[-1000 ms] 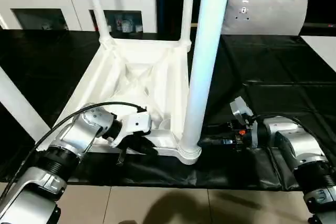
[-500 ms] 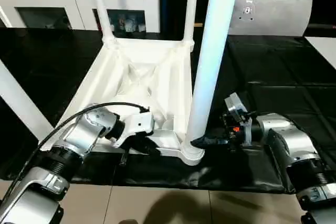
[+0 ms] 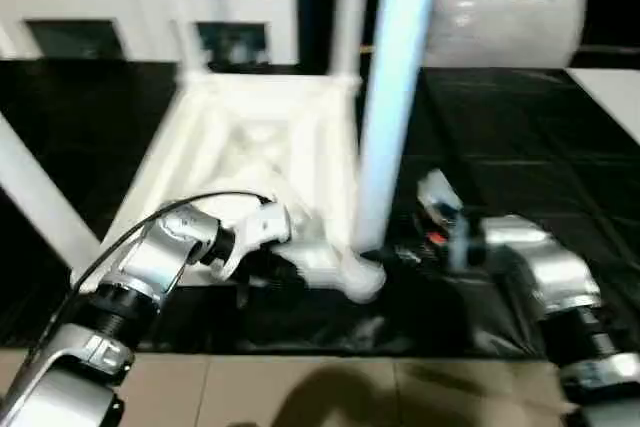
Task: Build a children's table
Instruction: Rotate leg to tighten
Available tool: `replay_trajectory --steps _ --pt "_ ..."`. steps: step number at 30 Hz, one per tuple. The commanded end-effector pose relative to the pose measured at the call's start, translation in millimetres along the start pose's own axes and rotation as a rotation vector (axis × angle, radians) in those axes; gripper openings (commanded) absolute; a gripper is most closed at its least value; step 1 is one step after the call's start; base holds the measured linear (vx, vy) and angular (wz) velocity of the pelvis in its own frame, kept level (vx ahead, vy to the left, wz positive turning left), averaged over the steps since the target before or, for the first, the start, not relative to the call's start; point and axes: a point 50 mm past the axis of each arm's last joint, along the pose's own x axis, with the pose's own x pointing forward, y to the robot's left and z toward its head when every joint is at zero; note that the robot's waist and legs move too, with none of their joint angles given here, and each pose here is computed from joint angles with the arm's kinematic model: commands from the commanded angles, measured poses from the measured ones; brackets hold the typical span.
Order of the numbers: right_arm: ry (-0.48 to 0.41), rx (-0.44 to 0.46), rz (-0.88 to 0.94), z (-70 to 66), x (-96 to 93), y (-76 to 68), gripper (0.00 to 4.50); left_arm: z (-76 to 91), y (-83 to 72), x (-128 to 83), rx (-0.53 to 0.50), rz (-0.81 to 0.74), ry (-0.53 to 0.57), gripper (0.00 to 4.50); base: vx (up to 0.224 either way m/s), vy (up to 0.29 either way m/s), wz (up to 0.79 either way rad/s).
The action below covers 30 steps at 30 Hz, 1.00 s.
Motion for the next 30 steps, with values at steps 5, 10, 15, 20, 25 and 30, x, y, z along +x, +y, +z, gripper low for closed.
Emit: replay_trajectory --steps 5,10,15,20,25,30 --pt "-0.036 0.136 -0.37 1.9 36.9 -12.5 1.93 34.7 -4.0 38 -0.101 0.115 -0.151 0.0 0.0 0.0 0.0" --pt "-0.102 0.133 -0.403 6.2 46.4 -9.5 2.63 45.0 0.8 45 -0.137 0.21 -0.173 0.0 0.0 0.0 0.0" --pt "-0.184 0.078 -0.383 10.1 39.7 -7.9 2.97 49.2 3.9 44 -0.12 0.244 -0.181 0.0 0.0 0.0 0.0" --pt "-0.166 -0.036 -0.261 10.6 5.8 -8.1 3.47 38.6 4.9 34 -0.007 0.219 -0.132 0.0 0.0 0.0 0.0" --pt "-0.103 -0.096 -0.163 12.5 -23.8 -9.4 3.73 27.9 2.4 28 0.072 0.135 -0.082 0.0 0.0 0.0 0.0" --pt "-0.005 -0.156 -0.005 10.6 -42.9 -3.7 3.73 14.5 -6.0 19 0.164 -0.029 -0.006 0.0 0.0 0.0 0.0"
